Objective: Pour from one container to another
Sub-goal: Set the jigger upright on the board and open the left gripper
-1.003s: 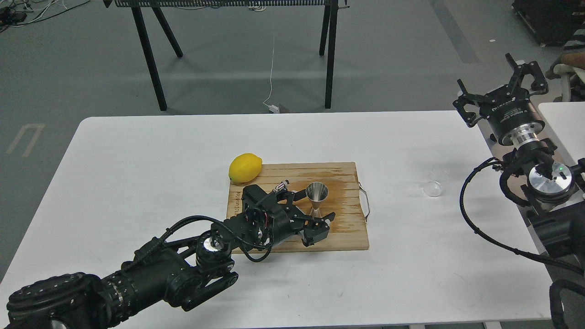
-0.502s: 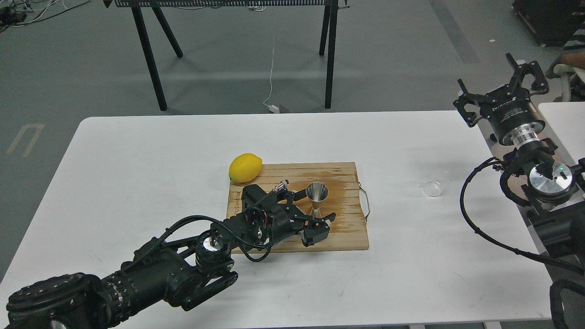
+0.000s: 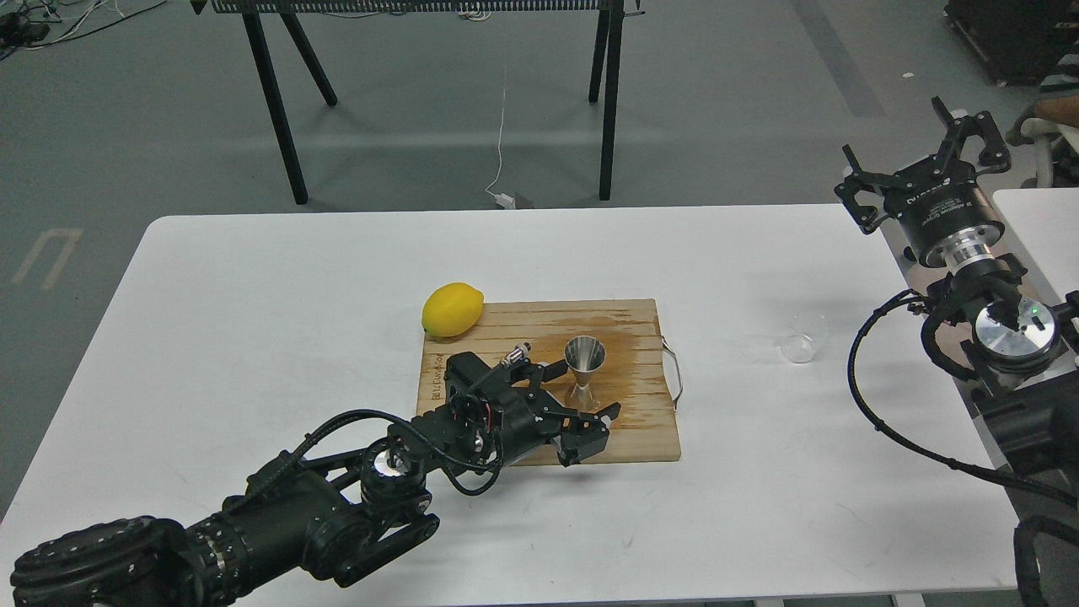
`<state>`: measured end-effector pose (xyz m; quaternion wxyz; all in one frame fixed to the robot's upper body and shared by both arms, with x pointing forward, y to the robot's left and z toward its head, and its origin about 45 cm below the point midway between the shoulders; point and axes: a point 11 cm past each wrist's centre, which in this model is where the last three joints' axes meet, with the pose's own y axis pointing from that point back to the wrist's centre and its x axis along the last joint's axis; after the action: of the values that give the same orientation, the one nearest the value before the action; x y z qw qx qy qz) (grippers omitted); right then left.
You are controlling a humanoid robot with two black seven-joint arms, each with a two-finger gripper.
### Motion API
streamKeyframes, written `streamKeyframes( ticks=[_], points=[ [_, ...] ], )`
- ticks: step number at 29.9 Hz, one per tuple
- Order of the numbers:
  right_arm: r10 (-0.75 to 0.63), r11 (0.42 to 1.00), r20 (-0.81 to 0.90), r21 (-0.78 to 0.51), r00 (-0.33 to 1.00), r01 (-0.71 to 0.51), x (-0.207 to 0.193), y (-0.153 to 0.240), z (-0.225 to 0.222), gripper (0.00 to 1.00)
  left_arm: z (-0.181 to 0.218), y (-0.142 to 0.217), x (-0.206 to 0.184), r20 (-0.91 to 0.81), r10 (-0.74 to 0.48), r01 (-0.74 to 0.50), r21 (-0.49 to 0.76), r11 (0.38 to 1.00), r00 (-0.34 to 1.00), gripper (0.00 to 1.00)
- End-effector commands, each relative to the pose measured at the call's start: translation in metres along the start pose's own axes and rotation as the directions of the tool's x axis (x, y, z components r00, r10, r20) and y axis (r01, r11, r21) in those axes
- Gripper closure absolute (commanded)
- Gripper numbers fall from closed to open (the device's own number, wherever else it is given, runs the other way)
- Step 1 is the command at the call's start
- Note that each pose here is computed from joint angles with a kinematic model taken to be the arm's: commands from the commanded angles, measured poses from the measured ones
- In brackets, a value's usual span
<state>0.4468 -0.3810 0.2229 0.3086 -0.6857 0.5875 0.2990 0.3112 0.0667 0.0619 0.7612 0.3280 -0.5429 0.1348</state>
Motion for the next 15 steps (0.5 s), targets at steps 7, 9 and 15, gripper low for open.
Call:
streamKeyframes(
  ticks=[7, 9, 15],
  points=[
    [-0.002, 1.000, 0.000, 0.000, 1.000, 0.002, -0.001, 0.000, 0.000, 0.01, 0.007, 0.002, 0.010, 0.004, 0.039, -0.039, -0.029, 0.999, 0.999, 0.02],
    [-0.005, 1.000, 0.000, 0.001, 1.000, 0.005, -0.001, -0.001, 0.000, 0.01, 0.000, 0.009, 0.012, 0.014, 0.041, -0.041, -0.026, 0.999, 0.999, 0.02],
    [-0.005, 1.000, 0.001, 0.002, 1.000, 0.005, -0.001, 0.000, -0.001, 0.01, -0.019, 0.030, 0.010, 0.032, 0.034, -0.034, -0.002, 0.999, 0.999, 0.02]
  ],
)
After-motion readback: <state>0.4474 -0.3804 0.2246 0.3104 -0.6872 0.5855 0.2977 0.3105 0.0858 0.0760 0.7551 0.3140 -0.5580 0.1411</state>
